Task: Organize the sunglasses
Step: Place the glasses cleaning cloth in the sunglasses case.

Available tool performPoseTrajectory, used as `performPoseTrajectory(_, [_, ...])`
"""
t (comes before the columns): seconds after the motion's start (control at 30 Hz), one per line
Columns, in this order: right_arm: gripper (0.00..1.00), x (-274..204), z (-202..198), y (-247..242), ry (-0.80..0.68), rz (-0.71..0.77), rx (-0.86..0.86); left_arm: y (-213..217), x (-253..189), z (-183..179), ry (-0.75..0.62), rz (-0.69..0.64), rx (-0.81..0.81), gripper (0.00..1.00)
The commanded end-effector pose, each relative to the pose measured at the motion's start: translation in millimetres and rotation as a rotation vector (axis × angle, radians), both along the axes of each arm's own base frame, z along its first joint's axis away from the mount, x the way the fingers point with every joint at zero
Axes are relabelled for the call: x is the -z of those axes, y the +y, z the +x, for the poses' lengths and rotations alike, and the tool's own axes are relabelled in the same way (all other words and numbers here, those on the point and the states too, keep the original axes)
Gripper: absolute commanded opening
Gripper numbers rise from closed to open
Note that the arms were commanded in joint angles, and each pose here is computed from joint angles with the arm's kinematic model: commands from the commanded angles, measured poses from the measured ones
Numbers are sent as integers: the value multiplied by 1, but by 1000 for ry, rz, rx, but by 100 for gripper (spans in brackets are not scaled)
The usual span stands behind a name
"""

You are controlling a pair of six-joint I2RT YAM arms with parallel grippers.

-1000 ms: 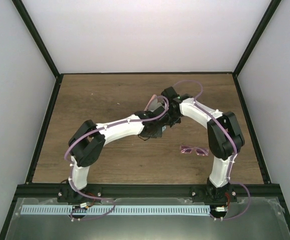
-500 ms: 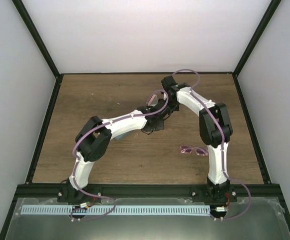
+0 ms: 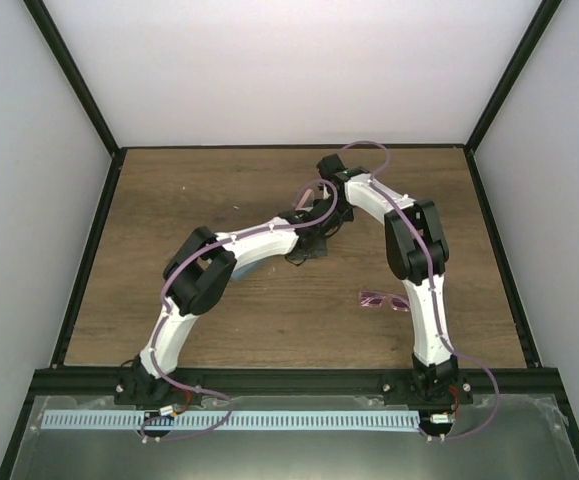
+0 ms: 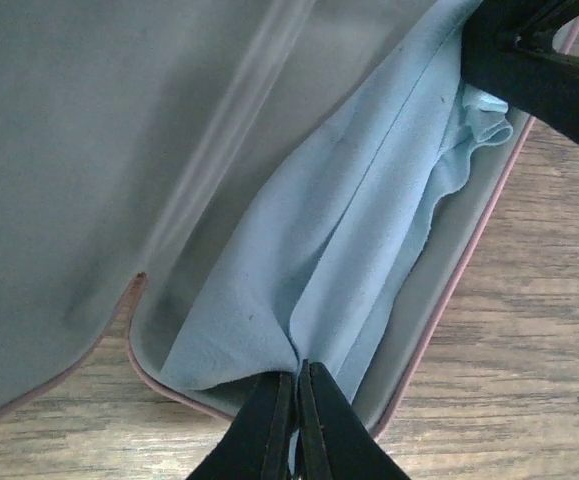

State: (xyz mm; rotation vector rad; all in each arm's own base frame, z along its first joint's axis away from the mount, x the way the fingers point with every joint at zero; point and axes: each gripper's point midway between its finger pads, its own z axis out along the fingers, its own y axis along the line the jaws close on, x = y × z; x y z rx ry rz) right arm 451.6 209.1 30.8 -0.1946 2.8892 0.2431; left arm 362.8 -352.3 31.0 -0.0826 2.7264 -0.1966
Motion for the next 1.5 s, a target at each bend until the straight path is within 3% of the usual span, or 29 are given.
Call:
performPoseTrajectory(0.0, [1,-10,26,-1,-86,-13,6,1,11,0,29,23,23,4])
performPoseTrajectory(0.7, [1,-7,-74,-18,27,84,4,67,19,-20,54,183,52,4])
performPoseTrajectory(0.97, [1,-22,-107,-12,56,178,11,46,12,-29,86,134,262,4])
performPoseTrajectory(1.23, [1,-28,-100,-11,31,184,12,25,-2,-44,115,21,376,4])
performPoseTrajectory(1.47, [1,-29,-73,-14,-2,135,13,26,-4,-45,117,15,371,4])
